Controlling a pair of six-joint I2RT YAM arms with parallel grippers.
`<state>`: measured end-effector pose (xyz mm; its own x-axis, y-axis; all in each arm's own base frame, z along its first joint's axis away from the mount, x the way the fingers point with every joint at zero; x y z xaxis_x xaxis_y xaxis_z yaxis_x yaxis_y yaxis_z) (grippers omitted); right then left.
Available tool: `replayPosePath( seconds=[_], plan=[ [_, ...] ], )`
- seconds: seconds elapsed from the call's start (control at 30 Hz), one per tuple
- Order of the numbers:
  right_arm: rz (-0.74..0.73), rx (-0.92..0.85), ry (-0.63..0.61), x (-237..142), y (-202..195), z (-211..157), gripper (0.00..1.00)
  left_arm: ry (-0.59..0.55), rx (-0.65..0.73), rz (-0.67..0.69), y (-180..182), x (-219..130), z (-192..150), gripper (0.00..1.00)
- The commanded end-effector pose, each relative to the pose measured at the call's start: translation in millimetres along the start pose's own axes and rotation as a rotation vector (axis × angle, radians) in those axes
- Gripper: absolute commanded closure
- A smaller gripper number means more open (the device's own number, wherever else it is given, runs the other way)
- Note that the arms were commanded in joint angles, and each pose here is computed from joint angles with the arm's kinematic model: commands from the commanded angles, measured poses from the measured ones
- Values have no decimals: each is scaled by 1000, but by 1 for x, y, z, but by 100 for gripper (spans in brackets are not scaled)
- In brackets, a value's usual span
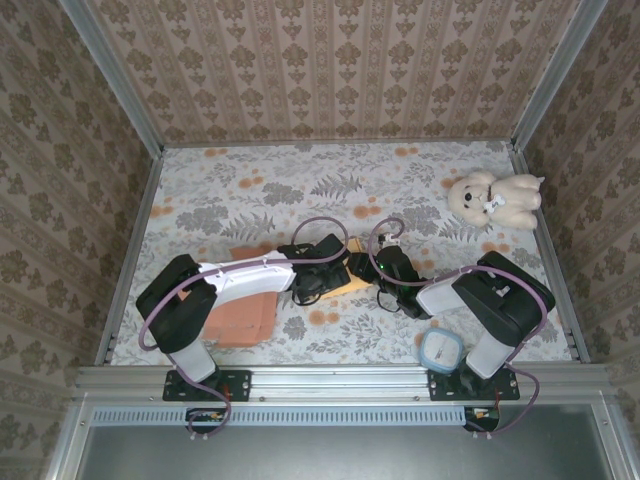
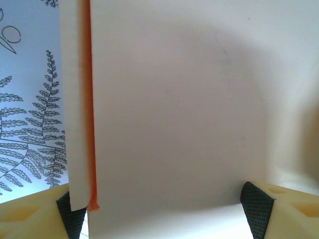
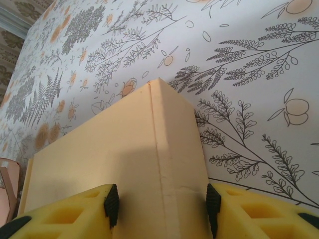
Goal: Fold the paper box
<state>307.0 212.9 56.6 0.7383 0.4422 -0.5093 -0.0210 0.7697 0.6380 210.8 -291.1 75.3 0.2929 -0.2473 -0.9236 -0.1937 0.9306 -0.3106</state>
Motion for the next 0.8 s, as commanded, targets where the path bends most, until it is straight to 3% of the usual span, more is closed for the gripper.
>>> replayPosePath(
  seconds=[0.0, 0.4, 0.77],
  plan=[
    [-79, -3, 124, -2, -27, -32, 49, 8, -42, -72, -17, 2, -1, 17],
    [-84, 9, 128, 2, -33, -38, 50, -26, -37, -69, -19, -8, 3, 24],
    [-92, -42, 106, -10, -28, -28, 48, -22, -55, 17, 10, 6, 1, 26]
  ],
)
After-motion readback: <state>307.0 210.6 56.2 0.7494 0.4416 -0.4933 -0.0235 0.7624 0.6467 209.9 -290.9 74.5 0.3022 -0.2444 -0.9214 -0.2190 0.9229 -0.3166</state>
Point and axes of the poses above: each hand's point on the last joint's axis, 136 mm out from that joint toward the fingers, its own x axis out along the fingers, its own y axis along the line the jaws close on, z = x × y, the point moved 3 cm from there along -x, back along the fingers, and after that the axes turned 3 degrees about x, right-handed, at the moved point
